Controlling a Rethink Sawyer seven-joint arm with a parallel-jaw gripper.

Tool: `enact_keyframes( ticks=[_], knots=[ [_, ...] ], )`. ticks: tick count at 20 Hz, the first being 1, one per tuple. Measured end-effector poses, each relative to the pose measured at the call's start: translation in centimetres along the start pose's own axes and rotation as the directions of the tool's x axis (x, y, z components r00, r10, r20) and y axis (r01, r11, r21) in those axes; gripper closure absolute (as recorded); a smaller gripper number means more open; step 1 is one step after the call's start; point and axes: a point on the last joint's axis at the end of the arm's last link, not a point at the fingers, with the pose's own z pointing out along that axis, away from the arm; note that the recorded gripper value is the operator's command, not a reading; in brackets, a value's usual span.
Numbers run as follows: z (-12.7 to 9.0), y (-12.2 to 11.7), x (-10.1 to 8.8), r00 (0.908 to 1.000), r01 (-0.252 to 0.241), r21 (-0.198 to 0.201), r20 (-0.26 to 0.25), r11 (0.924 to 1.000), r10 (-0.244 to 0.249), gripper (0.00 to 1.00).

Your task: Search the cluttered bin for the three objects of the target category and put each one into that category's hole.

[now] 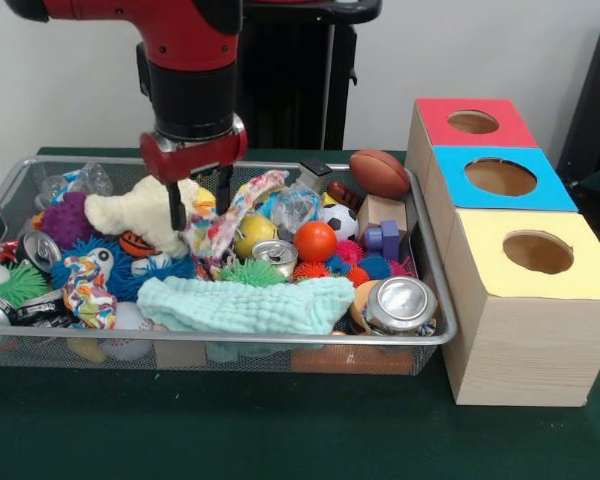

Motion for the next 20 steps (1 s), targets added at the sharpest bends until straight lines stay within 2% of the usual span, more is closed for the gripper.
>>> enact_keyframes(
  ticks=[2, 6, 10, 14, 20],
  knots=[
    [-1.7, 0.4, -0.9, 0.9993, -0.028, -0.018, 0.023, 0.9994, 0.029, 0.00],
    [-3.4, 0.7, -2.1, 0.9976, -0.047, -0.029, 0.049, 0.9985, 0.048, 0.00],
    [-4.8, 0.4, -2.9, 0.9971, -0.041, -0.008, 0.064, 0.9991, 0.041, 0.00],
    [-5.2, 0.4, -3.1, 0.9973, -0.033, 0.004, 0.065, 0.9994, 0.033, 0.00],
    [-4.3, 0.5, -2.3, 0.9989, 0.011, 0.030, 0.045, 0.9995, -0.013, 0.00]
  ],
)
